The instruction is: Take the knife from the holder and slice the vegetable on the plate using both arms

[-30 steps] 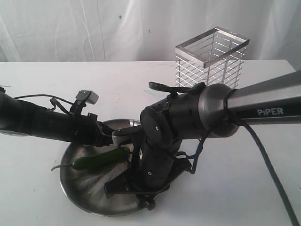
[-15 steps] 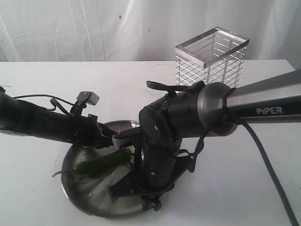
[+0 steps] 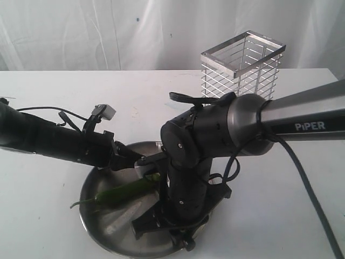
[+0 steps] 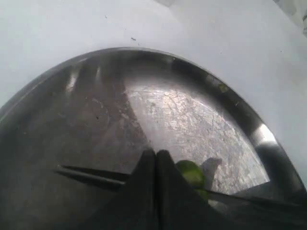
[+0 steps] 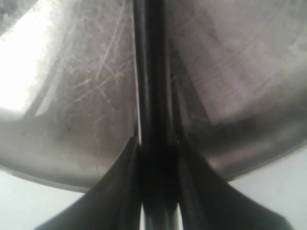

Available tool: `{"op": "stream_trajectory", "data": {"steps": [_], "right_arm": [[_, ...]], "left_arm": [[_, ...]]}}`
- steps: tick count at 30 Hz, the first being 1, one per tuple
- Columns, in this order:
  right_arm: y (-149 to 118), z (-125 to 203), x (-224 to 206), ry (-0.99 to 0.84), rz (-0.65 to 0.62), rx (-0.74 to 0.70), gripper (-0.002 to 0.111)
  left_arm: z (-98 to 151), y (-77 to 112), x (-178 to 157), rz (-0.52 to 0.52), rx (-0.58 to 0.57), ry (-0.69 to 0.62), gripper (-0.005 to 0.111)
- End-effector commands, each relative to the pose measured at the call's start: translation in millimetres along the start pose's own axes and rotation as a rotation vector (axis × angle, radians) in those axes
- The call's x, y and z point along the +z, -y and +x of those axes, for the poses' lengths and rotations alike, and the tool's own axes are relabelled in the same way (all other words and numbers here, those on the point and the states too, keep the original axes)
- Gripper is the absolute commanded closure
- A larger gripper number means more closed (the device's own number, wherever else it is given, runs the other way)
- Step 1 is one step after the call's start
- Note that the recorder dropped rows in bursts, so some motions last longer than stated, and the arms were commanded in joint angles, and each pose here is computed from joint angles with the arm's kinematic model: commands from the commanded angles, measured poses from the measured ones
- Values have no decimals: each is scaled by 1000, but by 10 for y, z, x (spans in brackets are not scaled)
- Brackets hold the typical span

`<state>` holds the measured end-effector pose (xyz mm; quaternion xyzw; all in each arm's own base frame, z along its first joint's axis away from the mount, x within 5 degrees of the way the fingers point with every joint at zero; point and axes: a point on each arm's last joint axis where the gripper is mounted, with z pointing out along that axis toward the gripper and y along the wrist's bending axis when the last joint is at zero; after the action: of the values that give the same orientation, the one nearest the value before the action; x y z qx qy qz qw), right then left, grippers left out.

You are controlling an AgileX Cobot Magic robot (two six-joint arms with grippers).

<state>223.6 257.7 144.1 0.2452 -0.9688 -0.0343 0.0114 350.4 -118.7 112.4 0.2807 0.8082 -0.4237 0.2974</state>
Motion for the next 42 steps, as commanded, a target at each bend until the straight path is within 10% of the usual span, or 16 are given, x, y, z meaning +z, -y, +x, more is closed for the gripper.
{"op": "stream_trajectory", "data": {"steps": [1, 15, 42], "right_arm": [[59, 43, 57, -44, 24, 10, 108], [50, 18, 58, -17, 14, 11, 108], [123, 197, 33, -220, 85, -89, 108]], "left_arm": [[18, 22, 13, 11, 8, -22, 107], [-66, 3, 17, -15, 5, 68, 107], [422, -106, 335, -212, -16, -319, 107]]}}
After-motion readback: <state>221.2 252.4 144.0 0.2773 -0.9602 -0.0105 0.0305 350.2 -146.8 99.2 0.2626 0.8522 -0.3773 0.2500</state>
